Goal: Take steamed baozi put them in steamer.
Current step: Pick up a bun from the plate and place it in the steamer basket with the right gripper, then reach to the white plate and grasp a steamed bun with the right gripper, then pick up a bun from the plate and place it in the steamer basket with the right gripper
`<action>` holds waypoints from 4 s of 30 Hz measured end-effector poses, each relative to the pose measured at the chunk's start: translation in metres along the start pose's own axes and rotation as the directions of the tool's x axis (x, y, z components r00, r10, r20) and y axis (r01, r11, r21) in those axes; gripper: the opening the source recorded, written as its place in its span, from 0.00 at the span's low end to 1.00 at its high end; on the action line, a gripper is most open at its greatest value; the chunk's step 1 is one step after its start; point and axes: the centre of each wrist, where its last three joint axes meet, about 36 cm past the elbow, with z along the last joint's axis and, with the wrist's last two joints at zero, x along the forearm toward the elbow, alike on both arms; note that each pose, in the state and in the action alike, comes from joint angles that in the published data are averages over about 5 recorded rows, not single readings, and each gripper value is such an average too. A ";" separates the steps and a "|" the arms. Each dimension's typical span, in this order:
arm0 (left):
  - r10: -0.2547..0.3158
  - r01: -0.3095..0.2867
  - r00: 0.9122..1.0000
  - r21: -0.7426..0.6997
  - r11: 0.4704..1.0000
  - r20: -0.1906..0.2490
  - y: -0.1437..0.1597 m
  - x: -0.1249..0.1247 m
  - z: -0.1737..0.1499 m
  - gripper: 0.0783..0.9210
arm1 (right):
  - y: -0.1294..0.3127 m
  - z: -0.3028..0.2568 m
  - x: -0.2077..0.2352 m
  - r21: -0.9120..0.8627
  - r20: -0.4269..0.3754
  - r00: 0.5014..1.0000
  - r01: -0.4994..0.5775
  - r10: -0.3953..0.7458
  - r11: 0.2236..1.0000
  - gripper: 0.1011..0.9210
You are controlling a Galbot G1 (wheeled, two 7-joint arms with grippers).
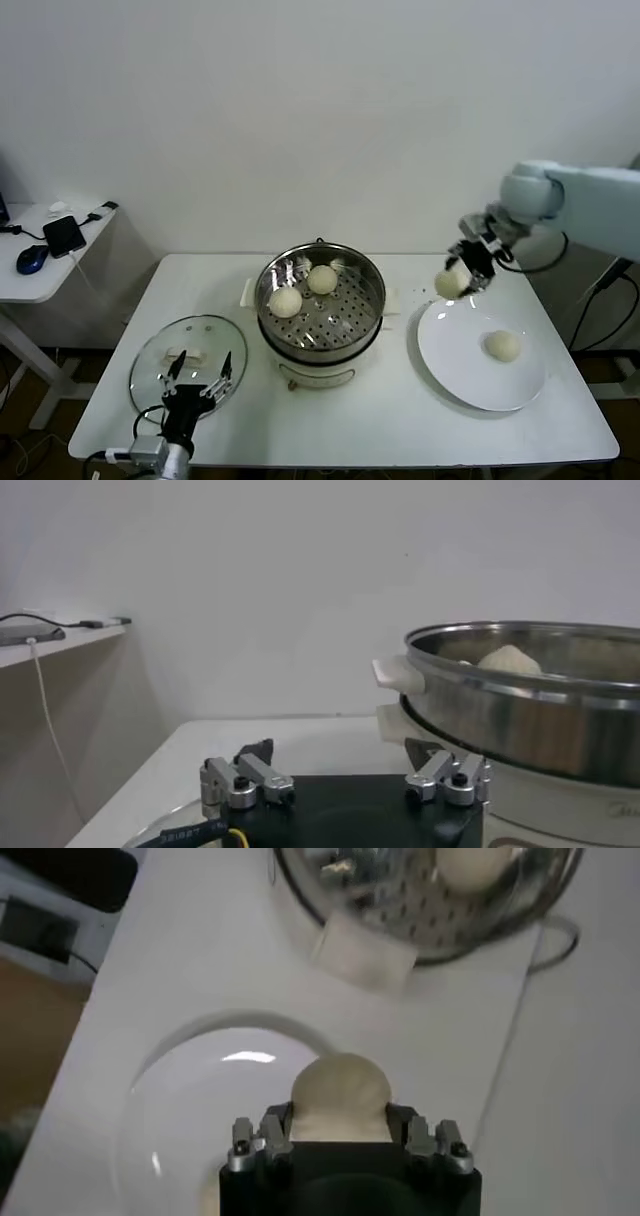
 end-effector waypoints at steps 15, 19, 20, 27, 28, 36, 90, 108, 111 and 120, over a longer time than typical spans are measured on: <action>-0.013 0.013 1.000 0.007 1.000 -0.001 0.003 -0.003 0.001 0.88 | -0.032 -0.174 -0.051 0.695 0.026 0.998 0.028 -0.064 0.719 0.64; -0.014 0.014 1.000 0.010 1.000 -0.002 0.003 -0.003 0.001 0.88 | -0.034 -0.194 -0.076 0.768 0.037 0.997 0.014 -0.067 0.641 0.64; -0.014 0.014 1.000 0.010 1.000 -0.003 0.003 -0.003 0.002 0.88 | -0.035 -0.198 -0.081 0.782 0.040 0.997 0.011 -0.067 0.624 0.64; -0.017 0.017 1.000 0.013 1.000 -0.004 0.005 -0.003 0.002 0.88 | -0.042 -0.213 -0.115 0.833 0.049 0.996 0.000 -0.074 0.553 0.64; -0.017 0.017 1.000 0.013 1.000 -0.004 0.005 -0.003 0.002 0.88 | -0.043 -0.213 -0.118 0.836 0.049 0.996 0.000 -0.075 0.549 0.64; -0.014 0.014 1.000 0.017 1.000 -0.002 0.005 -0.003 0.001 0.88 | -0.051 -0.208 -0.132 0.840 0.077 0.994 -0.024 -0.075 0.542 0.80; -0.044 0.044 0.999 0.010 0.999 -0.028 0.004 0.014 0.009 0.88 | 0.161 0.200 -0.180 -0.536 -0.043 0.989 0.094 -0.138 0.839 0.88; -0.042 0.042 0.999 0.010 0.999 -0.024 0.001 0.017 0.007 0.88 | 0.165 0.196 -0.208 -0.538 -0.079 0.987 0.078 -0.142 0.839 0.68; -0.040 0.040 0.999 0.010 0.999 -0.022 0.001 0.018 0.006 0.88 | 0.164 0.194 -0.204 -0.541 -0.077 0.987 0.075 -0.139 0.838 0.65; -0.026 0.026 1.000 0.006 1.000 -0.008 -0.001 0.019 -0.001 0.88 | 0.122 0.171 -0.138 -0.519 -0.062 0.996 0.027 -0.069 0.854 0.64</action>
